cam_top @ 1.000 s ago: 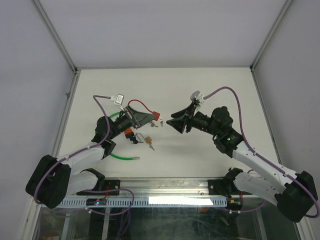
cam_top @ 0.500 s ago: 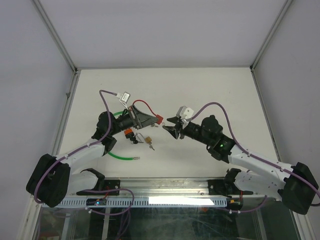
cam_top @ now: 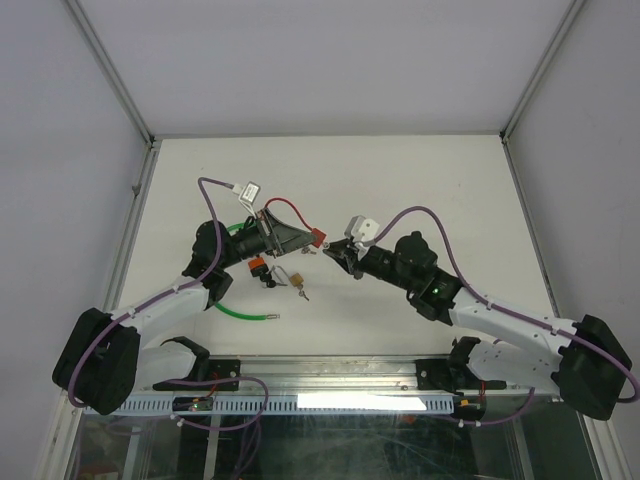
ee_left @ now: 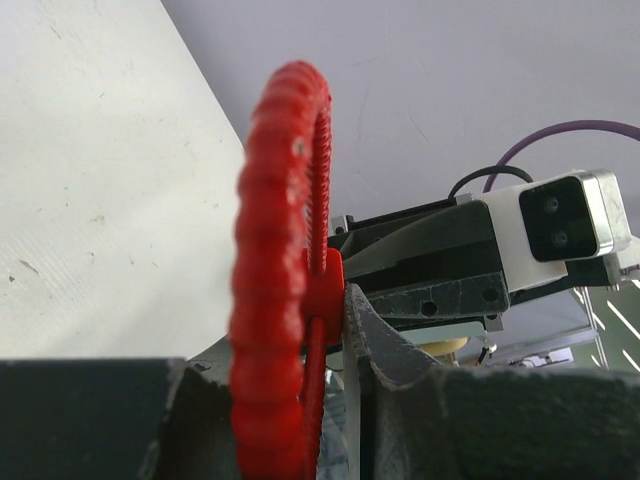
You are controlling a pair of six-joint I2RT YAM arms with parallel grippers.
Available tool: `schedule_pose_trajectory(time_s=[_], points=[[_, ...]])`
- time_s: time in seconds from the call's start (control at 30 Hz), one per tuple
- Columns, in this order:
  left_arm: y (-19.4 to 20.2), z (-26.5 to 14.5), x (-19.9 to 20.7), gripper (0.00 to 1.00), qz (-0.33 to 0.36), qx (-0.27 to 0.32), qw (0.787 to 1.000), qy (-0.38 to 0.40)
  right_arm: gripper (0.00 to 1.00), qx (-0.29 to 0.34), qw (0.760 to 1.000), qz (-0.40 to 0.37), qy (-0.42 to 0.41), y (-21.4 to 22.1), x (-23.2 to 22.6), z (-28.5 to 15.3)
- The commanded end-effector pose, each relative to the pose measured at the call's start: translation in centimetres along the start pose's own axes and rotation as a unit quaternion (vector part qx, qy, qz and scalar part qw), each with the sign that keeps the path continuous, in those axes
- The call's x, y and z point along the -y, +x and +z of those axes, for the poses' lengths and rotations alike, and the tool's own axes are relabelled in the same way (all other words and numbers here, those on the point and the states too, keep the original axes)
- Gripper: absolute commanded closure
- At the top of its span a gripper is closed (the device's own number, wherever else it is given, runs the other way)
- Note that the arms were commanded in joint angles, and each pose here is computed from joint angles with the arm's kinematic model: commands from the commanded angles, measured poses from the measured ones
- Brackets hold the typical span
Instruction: Unlock with the key
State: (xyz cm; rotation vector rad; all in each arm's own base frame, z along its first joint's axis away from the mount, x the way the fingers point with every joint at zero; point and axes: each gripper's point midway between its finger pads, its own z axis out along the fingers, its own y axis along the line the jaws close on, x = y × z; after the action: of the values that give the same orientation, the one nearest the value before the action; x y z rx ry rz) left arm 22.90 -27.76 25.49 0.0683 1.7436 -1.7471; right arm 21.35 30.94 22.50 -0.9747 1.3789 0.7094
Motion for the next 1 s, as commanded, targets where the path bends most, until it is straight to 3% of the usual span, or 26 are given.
schedule_pose_trajectory(time_s=[0.0,0.13,0.47,0.73,0.87,0.97], points=[[-1.1,0.2,2.6,1.0,0.028,0.0,0.999,0.034,0.87,0.042,0.999,-0.021,0.016,-2.9,0.7,0.5],[-0.3,0.3,1.4,1.0,0.021,-0.022,0.999,0.011,1.0,0.048,0.998,-0.029,0.013,-3.9,0.7,0.8],[5.3,0.5,-1.4,1.0,0.013,-0.152,0.986,-0.07,1.0,0.077,0.995,-0.054,0.026,-7.6,1.7,2.4],[7.1,-0.1,-3.0,1.0,-0.025,-0.164,0.982,-0.091,1.0,0.138,0.988,-0.019,0.063,-11.4,4.1,2.2],[8.4,0.1,-2.0,1.0,-0.058,-0.181,0.98,-0.051,1.0,0.163,0.986,0.017,0.025,-12.1,3.3,3.1],[9.6,0.7,-2.8,1.0,-0.052,-0.196,0.976,-0.074,1.0,0.16,0.987,0.019,0.007,-11.9,2.2,4.3]])
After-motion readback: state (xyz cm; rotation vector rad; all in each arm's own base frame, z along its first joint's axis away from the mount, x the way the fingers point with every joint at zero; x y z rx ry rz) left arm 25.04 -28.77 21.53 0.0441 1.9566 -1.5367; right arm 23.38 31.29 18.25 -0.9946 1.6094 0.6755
